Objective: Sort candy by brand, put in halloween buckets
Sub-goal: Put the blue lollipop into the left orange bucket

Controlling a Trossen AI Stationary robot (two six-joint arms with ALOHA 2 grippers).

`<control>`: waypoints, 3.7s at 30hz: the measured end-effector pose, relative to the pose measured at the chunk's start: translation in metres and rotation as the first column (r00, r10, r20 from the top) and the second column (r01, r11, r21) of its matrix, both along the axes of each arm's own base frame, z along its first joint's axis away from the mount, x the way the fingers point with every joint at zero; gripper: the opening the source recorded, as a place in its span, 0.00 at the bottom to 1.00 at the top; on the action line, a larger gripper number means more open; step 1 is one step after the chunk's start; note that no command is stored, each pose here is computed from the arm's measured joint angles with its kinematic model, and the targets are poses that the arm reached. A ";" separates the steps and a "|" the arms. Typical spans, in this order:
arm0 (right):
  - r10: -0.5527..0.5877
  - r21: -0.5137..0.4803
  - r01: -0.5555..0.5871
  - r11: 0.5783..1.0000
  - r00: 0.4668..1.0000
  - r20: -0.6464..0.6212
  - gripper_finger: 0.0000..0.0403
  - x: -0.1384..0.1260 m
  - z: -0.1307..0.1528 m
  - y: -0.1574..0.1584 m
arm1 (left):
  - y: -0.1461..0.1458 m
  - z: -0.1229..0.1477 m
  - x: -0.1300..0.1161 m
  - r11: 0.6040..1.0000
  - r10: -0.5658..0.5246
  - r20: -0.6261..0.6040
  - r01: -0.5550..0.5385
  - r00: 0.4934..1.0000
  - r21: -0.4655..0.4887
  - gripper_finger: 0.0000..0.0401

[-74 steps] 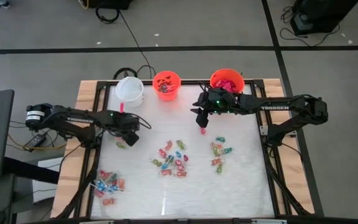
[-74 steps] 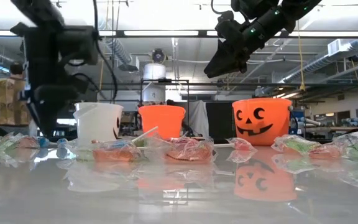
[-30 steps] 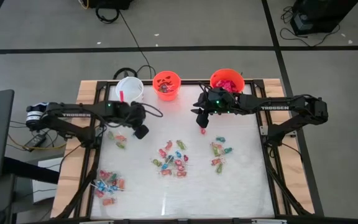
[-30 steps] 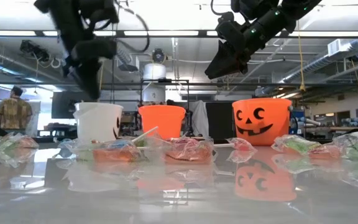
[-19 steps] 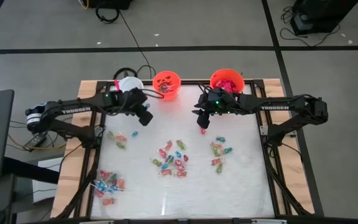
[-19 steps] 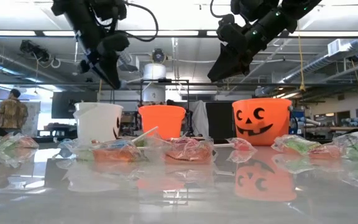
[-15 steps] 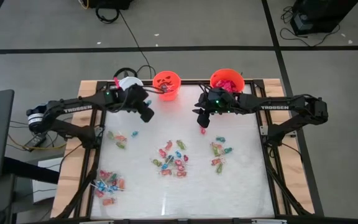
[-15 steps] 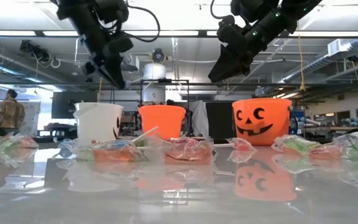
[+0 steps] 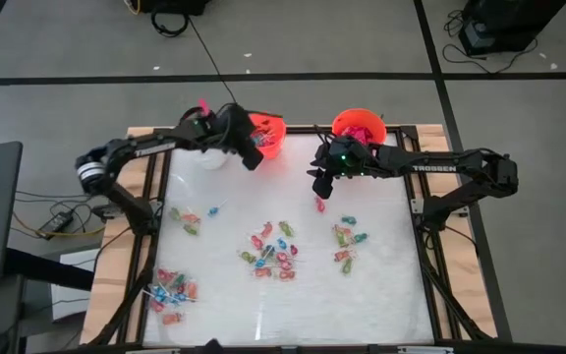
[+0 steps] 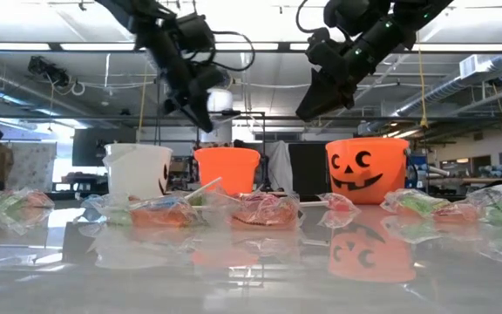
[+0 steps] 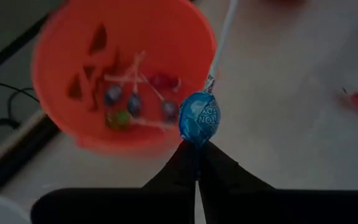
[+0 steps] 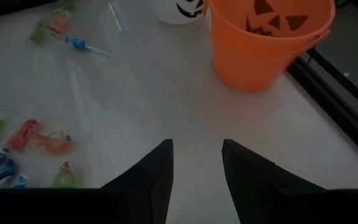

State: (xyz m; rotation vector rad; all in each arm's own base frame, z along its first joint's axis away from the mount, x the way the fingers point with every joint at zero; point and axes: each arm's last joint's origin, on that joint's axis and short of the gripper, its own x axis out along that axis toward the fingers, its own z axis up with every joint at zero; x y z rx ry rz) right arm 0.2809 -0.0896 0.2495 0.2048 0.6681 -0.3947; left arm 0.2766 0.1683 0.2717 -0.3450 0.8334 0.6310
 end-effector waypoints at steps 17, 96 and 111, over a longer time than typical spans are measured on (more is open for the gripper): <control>-0.001 0.014 0.001 1.000 0.999 -0.032 0.37 -0.002 -0.003 0.000 | 0.046 0.011 0.027 0.993 0.086 -0.060 -0.081 0.994 0.083 0.25; -0.021 0.018 0.020 1.000 0.997 0.069 0.37 0.004 0.004 0.001 | -0.038 0.013 -0.003 0.982 -0.148 -0.105 0.158 0.983 0.100 0.05; -0.047 -0.027 0.049 0.998 0.997 0.065 0.37 0.004 0.005 0.000 | 0.056 0.008 0.031 0.992 -0.104 -0.169 0.115 0.980 0.057 0.27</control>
